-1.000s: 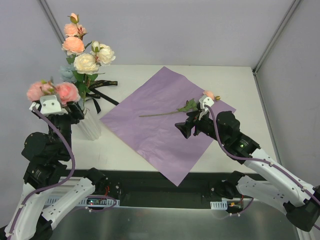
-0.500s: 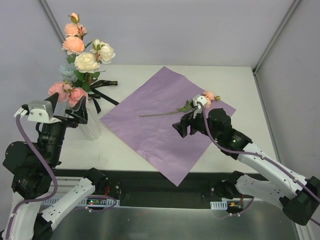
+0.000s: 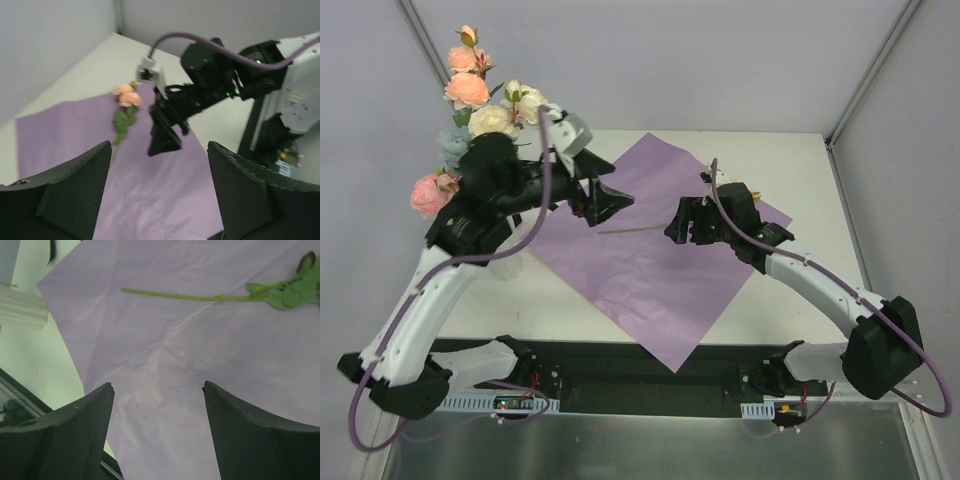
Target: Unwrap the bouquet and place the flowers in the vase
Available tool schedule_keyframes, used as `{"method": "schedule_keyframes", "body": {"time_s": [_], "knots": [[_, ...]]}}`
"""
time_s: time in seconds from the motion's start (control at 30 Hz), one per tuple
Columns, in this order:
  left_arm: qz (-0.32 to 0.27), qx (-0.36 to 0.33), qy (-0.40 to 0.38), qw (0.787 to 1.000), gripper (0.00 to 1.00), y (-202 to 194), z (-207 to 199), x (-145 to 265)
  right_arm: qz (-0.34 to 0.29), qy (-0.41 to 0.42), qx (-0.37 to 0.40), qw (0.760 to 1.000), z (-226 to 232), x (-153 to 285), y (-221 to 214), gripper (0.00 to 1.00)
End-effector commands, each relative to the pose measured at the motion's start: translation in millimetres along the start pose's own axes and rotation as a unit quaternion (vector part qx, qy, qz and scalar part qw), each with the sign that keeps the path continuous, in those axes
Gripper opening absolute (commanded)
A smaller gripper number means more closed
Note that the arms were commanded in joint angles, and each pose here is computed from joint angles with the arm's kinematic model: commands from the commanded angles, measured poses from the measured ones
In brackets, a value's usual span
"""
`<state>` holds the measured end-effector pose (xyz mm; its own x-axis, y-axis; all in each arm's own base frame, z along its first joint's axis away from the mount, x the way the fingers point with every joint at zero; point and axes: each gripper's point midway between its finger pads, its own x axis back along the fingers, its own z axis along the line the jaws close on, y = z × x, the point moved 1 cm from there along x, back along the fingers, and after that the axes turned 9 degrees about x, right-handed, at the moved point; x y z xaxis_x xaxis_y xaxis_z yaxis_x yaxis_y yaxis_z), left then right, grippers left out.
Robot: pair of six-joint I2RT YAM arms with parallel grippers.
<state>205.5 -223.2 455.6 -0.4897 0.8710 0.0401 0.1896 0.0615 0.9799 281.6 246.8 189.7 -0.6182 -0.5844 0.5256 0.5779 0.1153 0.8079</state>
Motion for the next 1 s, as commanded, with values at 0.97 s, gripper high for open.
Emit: {"method": "schedule_keyframes", "body": {"time_s": [0.97], "knots": [[0.270,0.096,0.130,0.949,0.60,-174,90,-67,0.074,-0.380,-0.536,0.750,-111,-126,-22,0.48]]}}
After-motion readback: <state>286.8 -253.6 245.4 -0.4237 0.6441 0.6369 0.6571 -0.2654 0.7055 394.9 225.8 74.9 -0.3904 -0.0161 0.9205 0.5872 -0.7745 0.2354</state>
